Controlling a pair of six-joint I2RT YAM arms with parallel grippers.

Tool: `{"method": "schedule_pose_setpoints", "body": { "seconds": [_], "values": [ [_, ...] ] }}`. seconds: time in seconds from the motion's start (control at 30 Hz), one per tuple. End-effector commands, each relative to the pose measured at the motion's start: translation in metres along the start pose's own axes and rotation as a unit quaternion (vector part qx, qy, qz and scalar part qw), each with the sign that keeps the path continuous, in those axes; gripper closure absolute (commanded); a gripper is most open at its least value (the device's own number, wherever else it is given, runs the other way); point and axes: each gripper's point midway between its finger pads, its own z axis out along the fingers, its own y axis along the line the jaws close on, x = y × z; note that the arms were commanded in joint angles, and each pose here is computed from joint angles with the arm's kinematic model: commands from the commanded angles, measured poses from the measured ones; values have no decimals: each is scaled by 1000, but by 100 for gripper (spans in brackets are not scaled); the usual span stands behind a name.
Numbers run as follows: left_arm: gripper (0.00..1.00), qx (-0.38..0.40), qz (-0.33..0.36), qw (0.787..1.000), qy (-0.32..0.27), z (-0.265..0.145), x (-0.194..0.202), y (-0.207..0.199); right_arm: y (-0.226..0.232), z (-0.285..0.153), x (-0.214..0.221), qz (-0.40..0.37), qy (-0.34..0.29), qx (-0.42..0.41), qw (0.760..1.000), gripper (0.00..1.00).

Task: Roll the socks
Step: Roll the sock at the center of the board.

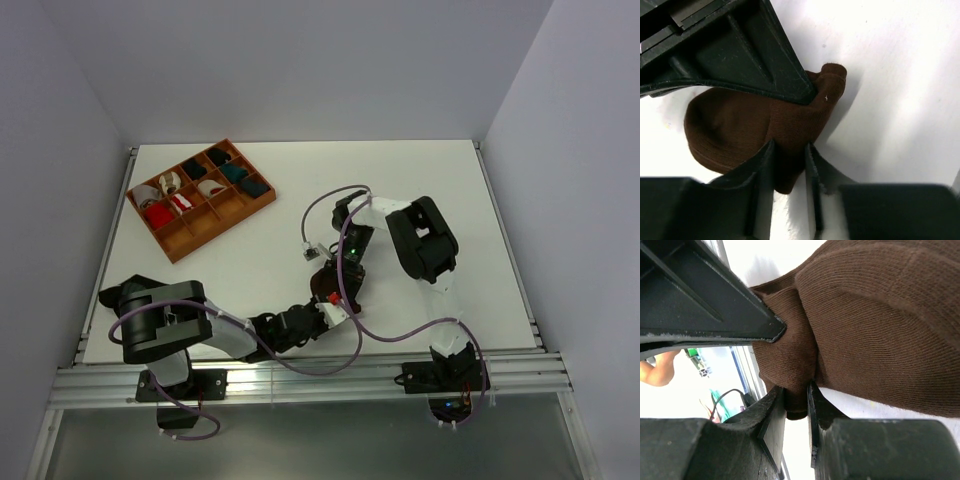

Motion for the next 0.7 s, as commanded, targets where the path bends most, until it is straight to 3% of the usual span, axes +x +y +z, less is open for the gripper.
{"method": "schedule_pose_setpoints", "body": {
  "seconds": [0.0, 0.03, 0.17, 0.33, 0.37, 0.43, 0.67],
  "values": [
    [76, 42, -40, 998, 36, 4, 13, -22, -11, 2, 7, -7, 15, 8, 1000, 78],
    [84, 44, -43, 997, 42, 5, 16, -24, -10, 2, 7, -9, 13, 8, 1000, 76],
    [99, 42, -98, 994, 36, -1, 18, -27, -9, -1, 2, -19, -3, 25, 1000, 67],
    [100, 51, -173, 982, 54, -7, 28, -34, 1, -13, -10, -39, -48, 52, 997, 54],
    [100, 68, -206, 975, 55, -10, 29, -38, 7, -26, -22, -50, -87, 75, 992, 54],
    [100, 85, -225, 969, 60, -13, 31, -45, 9, -32, -26, -50, -103, 84, 990, 53],
    [100, 147, -322, 934, 49, -20, 23, -49, 16, -109, -43, -80, -244, 224, 940, 50]
  ]
}}
